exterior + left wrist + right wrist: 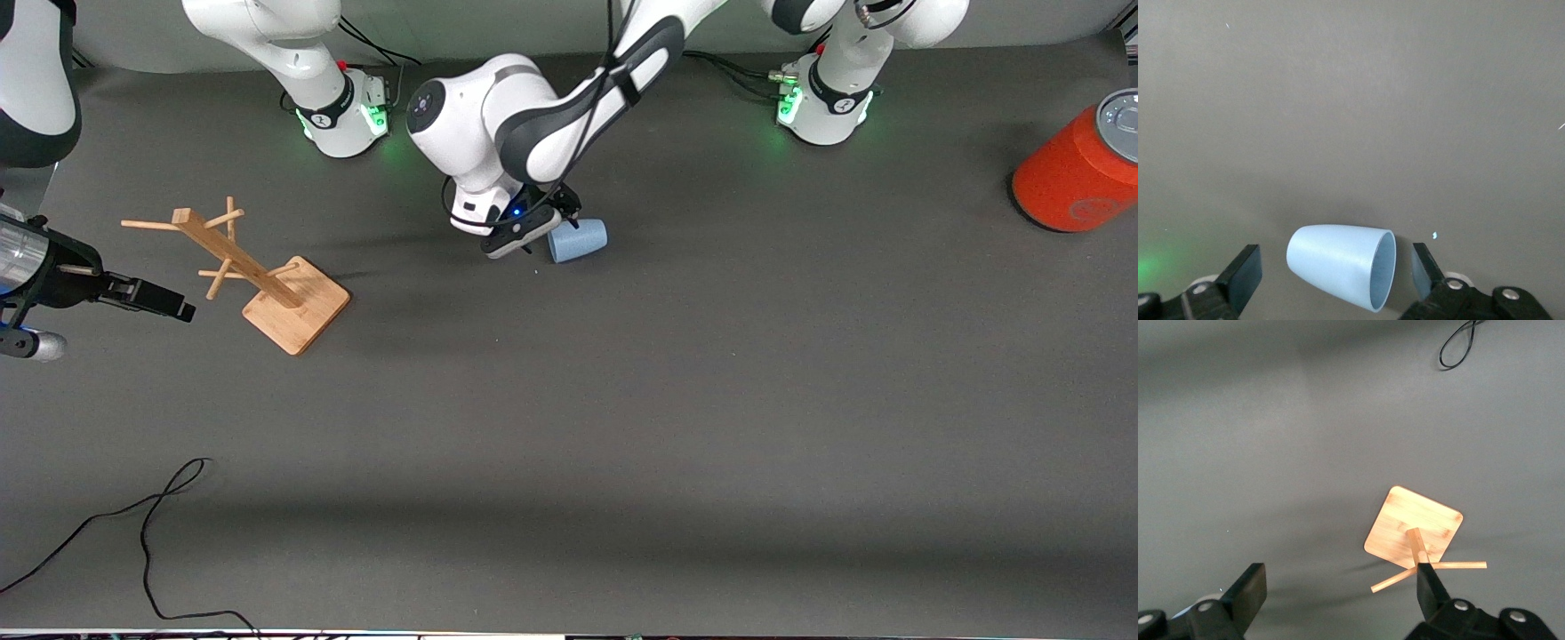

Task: Rotate and upright cup with both arms
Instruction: 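Withdraw the right gripper while the left gripper reaches the cup rim, then grasp the cup rim with the left gripper and lift it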

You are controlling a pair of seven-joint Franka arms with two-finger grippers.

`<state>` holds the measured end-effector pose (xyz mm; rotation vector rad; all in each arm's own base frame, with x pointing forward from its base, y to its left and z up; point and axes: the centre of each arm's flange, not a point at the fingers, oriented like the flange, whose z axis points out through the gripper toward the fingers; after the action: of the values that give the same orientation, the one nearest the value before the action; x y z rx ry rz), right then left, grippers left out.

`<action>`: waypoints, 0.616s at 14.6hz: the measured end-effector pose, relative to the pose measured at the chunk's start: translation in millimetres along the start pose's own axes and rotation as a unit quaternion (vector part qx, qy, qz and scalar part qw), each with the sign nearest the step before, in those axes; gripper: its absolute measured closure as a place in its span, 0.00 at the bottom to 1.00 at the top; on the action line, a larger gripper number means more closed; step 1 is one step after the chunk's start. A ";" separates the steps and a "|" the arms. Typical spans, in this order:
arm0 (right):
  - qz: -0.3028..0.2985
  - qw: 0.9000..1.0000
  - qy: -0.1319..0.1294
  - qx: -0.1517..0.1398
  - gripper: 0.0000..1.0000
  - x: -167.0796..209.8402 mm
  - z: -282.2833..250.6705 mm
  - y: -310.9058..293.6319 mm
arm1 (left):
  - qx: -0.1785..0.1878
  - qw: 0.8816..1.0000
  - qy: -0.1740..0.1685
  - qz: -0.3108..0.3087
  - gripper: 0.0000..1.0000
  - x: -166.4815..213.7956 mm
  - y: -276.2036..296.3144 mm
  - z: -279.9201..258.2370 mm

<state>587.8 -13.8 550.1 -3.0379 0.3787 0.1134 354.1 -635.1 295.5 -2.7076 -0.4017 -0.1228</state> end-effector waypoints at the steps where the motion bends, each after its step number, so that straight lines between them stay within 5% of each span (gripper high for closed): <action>1: 0.000 1.000 -0.001 0.000 0.00 0.1 2.9 -0.1 | 0.012 1.000 0.005 0.008 0.00 -11.6 7.7 15.1; 9: -0.032 0.999 0.015 -0.022 0.00 -2.2 20.0 -26.3 | 0.099 0.994 0.009 0.042 0.00 -62.8 23.8 92.5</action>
<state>590.9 13.9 532.1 -3.0941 0.2843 0.0743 303.7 -635.5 192.9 -2.5211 -0.2775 -0.0801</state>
